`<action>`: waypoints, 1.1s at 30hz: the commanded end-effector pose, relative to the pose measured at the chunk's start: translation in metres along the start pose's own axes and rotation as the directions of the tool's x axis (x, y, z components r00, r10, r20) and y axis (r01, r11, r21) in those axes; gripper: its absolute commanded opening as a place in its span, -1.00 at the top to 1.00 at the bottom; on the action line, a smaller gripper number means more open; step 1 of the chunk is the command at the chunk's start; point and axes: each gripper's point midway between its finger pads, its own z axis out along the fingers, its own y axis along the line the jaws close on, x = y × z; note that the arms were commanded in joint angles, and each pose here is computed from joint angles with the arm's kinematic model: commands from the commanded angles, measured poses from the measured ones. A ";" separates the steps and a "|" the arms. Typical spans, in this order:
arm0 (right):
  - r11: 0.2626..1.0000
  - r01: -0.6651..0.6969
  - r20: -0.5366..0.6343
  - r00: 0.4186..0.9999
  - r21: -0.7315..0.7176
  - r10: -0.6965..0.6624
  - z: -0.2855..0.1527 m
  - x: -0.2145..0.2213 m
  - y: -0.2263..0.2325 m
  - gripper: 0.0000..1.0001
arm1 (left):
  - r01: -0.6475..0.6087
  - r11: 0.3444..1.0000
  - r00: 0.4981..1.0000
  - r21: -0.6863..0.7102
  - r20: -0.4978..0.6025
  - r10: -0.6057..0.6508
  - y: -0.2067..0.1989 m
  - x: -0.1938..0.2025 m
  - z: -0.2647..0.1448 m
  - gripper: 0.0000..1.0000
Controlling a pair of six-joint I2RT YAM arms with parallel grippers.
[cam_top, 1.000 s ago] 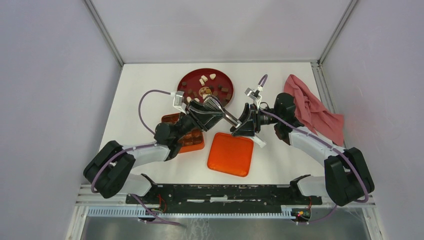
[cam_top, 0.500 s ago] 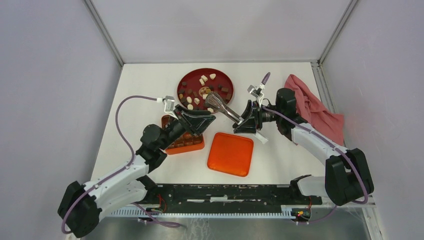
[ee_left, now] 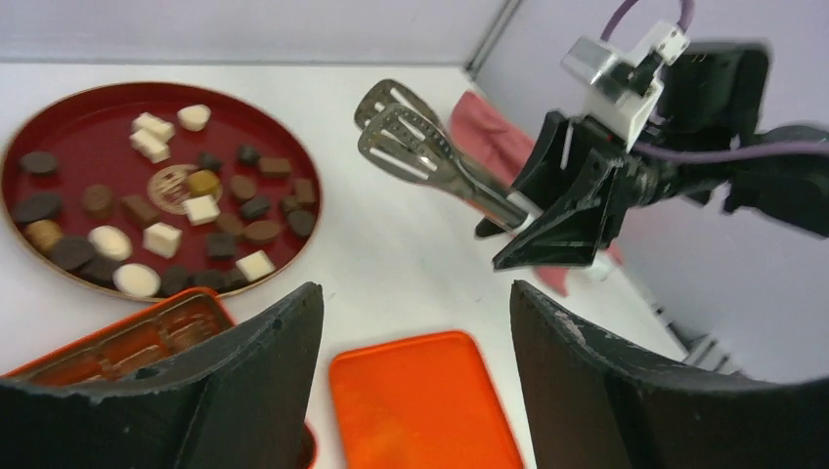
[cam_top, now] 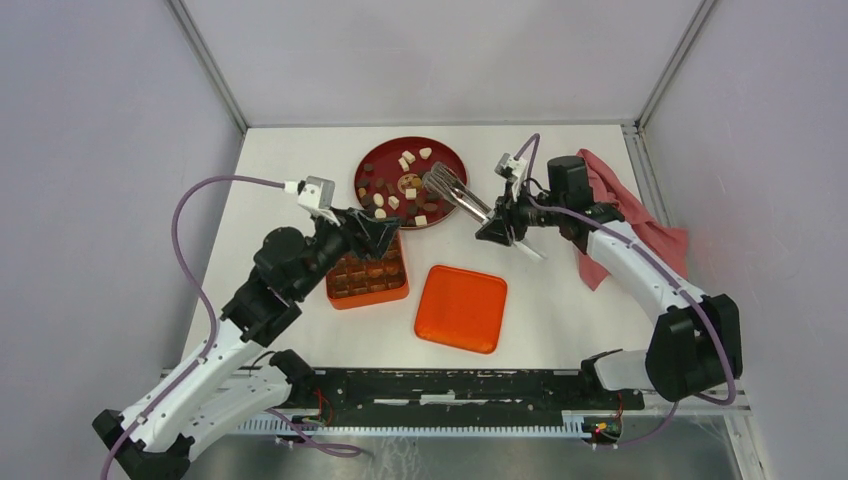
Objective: Pack the chocolate
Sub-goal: Pick up the fake chocolate from the plate.
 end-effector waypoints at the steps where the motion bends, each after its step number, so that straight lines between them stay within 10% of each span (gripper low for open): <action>1: 0.963 0.147 -0.151 0.982 0.228 -0.114 -0.008 -0.002 -0.052 0.06 | -0.220 0.967 0.968 -0.130 -0.154 0.200 0.028 0.004 0.000 -0.52; 33: 0.920 0.239 -0.603 0.798 0.311 -0.003 0.051 0.042 -0.164 0.13 | -0.453 0.852 0.878 -0.262 -0.298 0.375 0.085 0.030 -0.022 -0.51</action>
